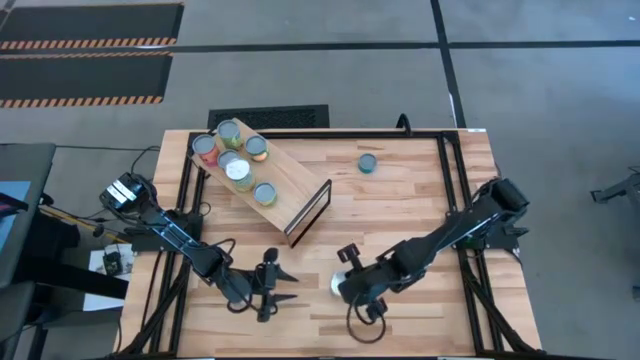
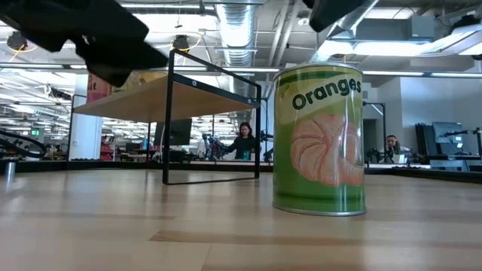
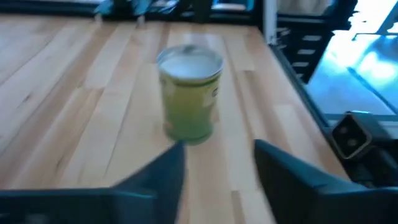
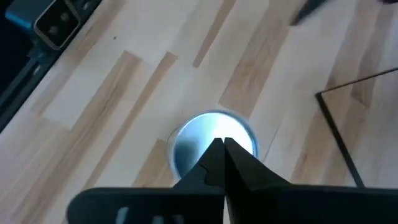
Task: Pick and place cans onto a shelf
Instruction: Put the canned oranges on the shelf
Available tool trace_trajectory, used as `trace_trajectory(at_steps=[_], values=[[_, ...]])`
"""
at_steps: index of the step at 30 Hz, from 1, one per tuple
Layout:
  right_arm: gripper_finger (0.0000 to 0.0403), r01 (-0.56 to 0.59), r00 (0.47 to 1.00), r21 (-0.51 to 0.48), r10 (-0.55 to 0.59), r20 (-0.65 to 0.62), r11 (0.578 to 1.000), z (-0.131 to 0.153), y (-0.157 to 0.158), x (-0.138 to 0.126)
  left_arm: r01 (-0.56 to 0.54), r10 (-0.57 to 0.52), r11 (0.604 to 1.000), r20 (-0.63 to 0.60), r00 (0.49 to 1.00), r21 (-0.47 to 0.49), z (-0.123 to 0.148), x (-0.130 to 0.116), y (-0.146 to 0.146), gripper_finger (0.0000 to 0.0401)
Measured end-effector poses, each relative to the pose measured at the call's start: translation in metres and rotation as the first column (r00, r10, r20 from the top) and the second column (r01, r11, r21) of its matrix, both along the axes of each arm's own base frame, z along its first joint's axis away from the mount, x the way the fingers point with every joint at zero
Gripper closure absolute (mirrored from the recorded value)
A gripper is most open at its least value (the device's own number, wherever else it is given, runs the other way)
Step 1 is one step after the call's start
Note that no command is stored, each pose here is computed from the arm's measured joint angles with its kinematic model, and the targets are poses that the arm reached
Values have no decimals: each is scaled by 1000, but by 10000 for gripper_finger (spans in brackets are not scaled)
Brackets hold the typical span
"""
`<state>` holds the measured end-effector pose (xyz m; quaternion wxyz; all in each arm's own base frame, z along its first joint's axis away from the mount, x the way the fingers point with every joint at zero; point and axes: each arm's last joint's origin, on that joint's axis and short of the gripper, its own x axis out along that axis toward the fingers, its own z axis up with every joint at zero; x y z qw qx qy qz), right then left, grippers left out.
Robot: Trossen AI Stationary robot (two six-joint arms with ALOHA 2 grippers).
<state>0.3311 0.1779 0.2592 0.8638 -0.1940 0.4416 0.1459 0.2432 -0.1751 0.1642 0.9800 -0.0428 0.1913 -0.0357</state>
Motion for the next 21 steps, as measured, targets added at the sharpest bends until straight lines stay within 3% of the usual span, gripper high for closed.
trace_trajectory(at_steps=[4, 6, 13, 21], values=[[397, 13, 993, 71, -21, 119, 997, -5, -15, -20, 66, -67, 998, 49, 997, 19, 5, 2, -3, 355], [397, 6, 976, 120, -32, 213, 993, -1, -24, -33, 96, -99, 995, 76, 992, 42, 8, 3, -3, 386], [399, -61, 849, 206, -58, 526, 977, 4, -61, -81, 170, -174, 985, 128, 976, 38, 32, 23, -4, 396], [399, 18, 701, 256, -195, 686, 966, -22, -112, -112, 222, -236, 948, 35, 971, 228, 66, 54, -7, 379]])
